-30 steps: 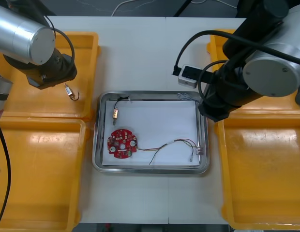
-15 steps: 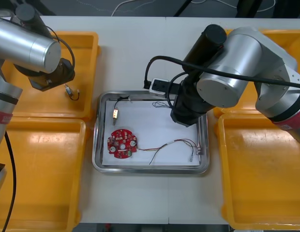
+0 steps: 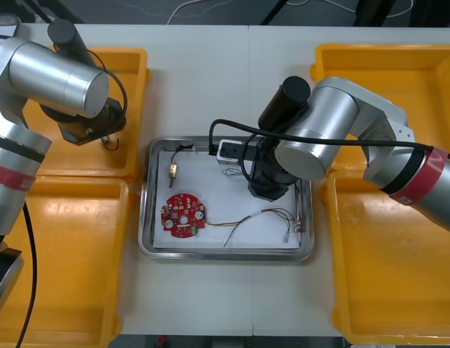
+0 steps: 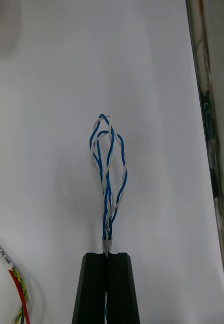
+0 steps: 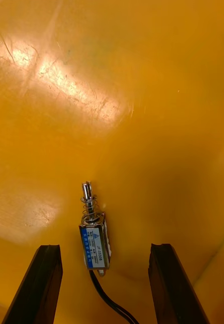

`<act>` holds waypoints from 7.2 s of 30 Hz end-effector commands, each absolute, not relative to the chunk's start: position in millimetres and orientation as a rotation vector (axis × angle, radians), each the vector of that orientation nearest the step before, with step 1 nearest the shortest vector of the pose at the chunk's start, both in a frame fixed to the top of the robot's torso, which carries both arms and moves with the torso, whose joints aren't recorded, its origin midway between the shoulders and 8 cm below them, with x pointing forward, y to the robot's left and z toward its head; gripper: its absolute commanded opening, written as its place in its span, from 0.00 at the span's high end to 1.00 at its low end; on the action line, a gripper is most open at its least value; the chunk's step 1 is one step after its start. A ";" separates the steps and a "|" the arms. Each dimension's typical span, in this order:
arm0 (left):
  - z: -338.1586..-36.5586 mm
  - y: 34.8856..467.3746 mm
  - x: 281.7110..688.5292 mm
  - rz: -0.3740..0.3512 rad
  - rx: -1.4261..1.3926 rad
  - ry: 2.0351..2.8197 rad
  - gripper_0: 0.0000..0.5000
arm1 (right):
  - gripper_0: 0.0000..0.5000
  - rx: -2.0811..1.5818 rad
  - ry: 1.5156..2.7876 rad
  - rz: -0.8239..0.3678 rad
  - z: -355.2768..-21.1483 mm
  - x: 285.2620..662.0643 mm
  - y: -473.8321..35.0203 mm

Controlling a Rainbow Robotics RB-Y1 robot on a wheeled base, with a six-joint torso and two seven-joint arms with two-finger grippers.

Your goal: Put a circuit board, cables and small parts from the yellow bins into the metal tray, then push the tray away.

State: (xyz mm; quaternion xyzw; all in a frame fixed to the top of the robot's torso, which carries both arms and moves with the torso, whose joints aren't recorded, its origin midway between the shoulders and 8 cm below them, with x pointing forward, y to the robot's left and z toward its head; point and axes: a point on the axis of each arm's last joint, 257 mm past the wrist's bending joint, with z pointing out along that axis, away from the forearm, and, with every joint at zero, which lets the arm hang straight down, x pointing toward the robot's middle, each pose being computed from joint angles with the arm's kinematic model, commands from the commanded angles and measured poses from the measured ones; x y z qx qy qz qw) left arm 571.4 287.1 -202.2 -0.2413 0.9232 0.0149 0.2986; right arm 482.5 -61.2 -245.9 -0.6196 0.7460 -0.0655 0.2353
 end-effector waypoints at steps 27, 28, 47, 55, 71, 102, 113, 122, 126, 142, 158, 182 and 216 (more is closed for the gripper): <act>-192.8 279.8 591.2 0.070 -0.475 2.449 1.00 | 0.00 -1.724 2.015 -0.173 -179.0 475.0 -62.5; -189.3 281.7 590.4 0.072 -0.472 2.446 1.00 | 0.00 -1.706 2.035 -0.164 -172.9 473.4 -65.7; -107.7 284.8 525.7 0.080 -0.313 2.523 1.00 | 0.00 -1.120 2.370 -0.089 -109.0 441.6 -134.9; -98.7 249.0 512.5 -0.026 -0.264 2.527 1.00 | 0.00 -0.816 2.415 -0.042 -102.7 429.2 -179.0; -123.9 164.6 483.0 -0.059 -0.201 2.547 1.00 | 0.00 -0.418 2.491 0.002 -107.4 399.3 -275.3; -206.2 62.8 494.4 -0.069 -0.055 2.491 1.00 | 0.00 0.172 2.619 -0.047 -138.6 359.2 -388.7; -230.3 61.4 506.6 -0.035 -0.030 2.493 1.00 | 0.00 0.168 2.630 -0.045 -141.2 359.3 -390.5; -231.3 63.3 506.4 -0.029 -0.036 2.495 1.00 | 0.00 0.134 2.644 -0.029 -143.8 357.5 -385.1; -231.5 63.4 506.4 -0.028 -0.038 2.494 0.54 | 0.00 0.118 2.648 -0.023 -144.2 357.0 -383.4; -171.6 54.9 496.6 -0.130 -0.085 2.487 0.00 | 0.00 -0.029 2.641 0.033 -136.9 363.8 -349.8; -71.0 144.5 484.8 -0.108 -0.014 2.499 0.00 | 0.00 -0.440 2.600 0.086 -118.9 384.7 -256.5; -88.9 345.3 442.3 0.069 -0.033 2.531 0.00 | 0.00 -1.206 2.469 -0.091 -162.6 361.6 -108.3; -108.1 390.3 421.8 0.046 -0.053 2.520 0.00 | 0.00 -1.981 1.864 -0.308 -272.0 334.2 8.3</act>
